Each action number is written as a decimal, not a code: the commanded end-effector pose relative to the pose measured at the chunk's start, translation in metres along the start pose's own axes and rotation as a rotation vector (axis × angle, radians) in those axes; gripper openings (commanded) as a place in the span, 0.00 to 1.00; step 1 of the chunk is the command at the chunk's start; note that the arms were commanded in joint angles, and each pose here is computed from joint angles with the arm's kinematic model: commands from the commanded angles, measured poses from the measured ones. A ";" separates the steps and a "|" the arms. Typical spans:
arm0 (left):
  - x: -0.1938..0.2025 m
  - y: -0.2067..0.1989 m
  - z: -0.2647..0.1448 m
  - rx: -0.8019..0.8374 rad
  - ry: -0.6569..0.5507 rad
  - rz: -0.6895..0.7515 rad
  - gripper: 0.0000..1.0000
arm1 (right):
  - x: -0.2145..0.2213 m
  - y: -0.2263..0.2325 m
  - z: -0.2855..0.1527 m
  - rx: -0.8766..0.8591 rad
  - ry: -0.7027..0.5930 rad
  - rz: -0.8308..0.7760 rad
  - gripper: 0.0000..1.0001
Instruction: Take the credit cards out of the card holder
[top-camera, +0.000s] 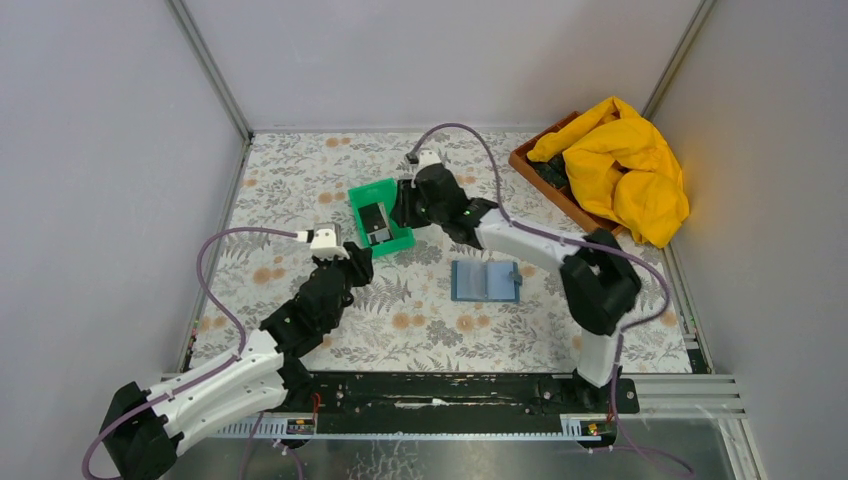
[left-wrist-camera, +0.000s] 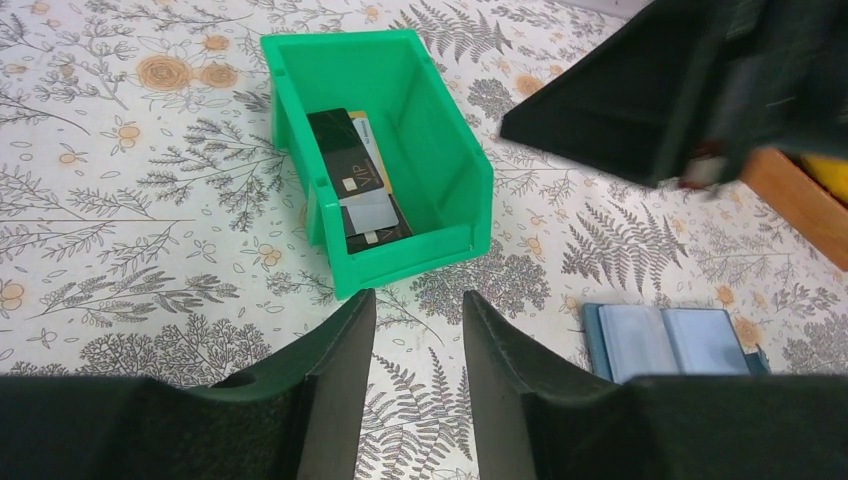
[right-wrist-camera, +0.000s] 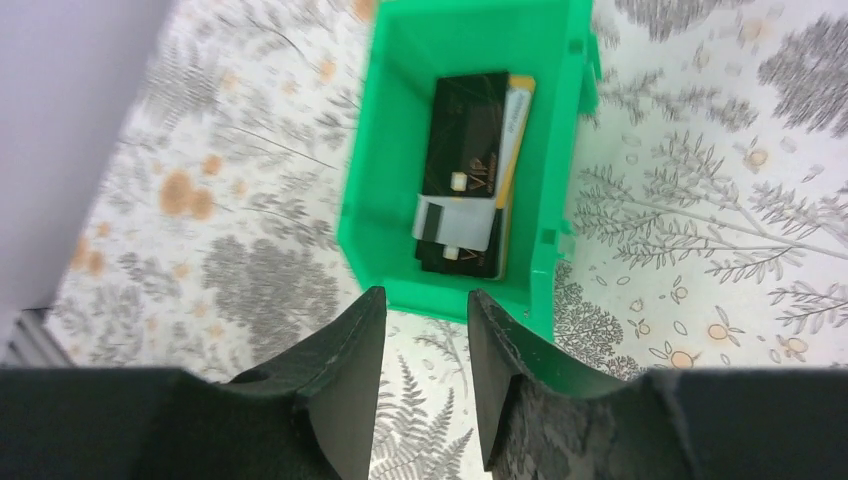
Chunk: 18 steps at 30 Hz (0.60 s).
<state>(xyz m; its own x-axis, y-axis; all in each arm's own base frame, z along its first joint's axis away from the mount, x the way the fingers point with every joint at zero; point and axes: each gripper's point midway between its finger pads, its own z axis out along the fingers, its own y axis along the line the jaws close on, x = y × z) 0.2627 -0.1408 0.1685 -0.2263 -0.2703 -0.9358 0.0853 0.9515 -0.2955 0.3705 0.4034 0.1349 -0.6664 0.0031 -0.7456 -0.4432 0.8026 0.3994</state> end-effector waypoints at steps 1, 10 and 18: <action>-0.004 -0.012 0.003 0.055 -0.019 -0.002 0.45 | -0.061 0.026 -0.061 -0.075 -0.245 -0.051 0.43; 0.026 -0.083 0.009 0.236 0.071 0.084 0.39 | 0.009 -0.064 -0.113 0.215 -0.200 -0.122 0.45; 0.043 -0.169 0.045 0.403 0.228 0.046 0.15 | 0.056 -0.120 -0.139 0.434 -0.052 -0.219 0.13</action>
<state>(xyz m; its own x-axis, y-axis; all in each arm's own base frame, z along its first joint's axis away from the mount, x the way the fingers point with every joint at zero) 0.2631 -0.2807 0.1382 -0.4115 -0.0486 -0.9101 0.3918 0.8922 -0.2248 0.3033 0.2566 0.1113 -0.5805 -0.1279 -0.8042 -0.3414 0.9348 0.0977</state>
